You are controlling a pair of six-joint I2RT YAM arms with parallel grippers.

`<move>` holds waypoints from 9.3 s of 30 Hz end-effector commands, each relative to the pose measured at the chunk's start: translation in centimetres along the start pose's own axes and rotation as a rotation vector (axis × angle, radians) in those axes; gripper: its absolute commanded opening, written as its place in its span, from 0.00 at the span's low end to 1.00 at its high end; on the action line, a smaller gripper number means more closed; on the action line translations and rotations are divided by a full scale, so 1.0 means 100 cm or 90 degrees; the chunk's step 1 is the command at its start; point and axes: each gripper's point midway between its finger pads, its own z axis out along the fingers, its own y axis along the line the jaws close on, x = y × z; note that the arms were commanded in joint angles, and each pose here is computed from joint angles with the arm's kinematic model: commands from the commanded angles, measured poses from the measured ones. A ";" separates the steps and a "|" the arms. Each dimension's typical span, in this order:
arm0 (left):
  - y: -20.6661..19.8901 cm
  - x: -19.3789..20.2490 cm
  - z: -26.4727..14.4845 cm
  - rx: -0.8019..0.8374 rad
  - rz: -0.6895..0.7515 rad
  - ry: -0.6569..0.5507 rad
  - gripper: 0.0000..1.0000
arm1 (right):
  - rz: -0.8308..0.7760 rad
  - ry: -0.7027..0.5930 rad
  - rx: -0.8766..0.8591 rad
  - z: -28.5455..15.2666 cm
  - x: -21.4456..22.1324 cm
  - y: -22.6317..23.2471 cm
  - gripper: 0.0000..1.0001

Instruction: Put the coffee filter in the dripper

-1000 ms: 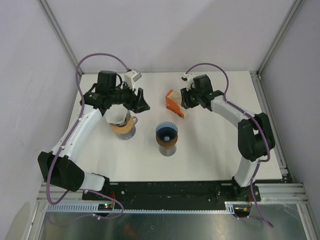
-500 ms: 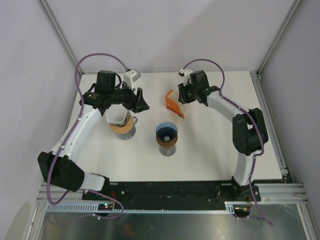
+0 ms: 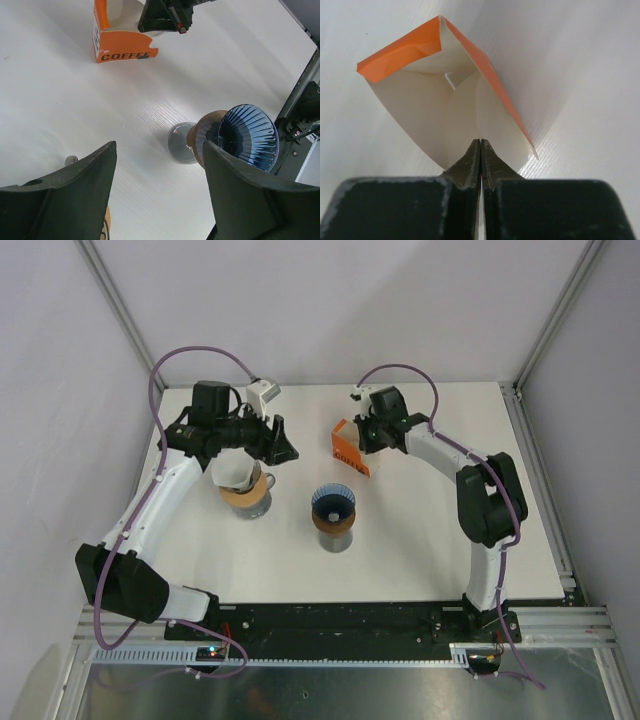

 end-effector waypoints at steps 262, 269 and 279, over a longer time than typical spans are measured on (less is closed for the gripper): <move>0.011 -0.003 -0.057 -0.075 0.020 -0.035 0.90 | -0.351 0.233 -0.165 -0.102 0.105 0.199 0.00; 0.017 -0.006 -0.073 -0.078 -0.089 -0.069 0.86 | -0.345 0.240 -0.146 -0.099 0.106 0.195 0.00; -0.030 -0.006 -0.087 0.045 -0.028 -0.102 0.69 | -0.335 0.284 -0.117 -0.081 0.128 0.186 0.00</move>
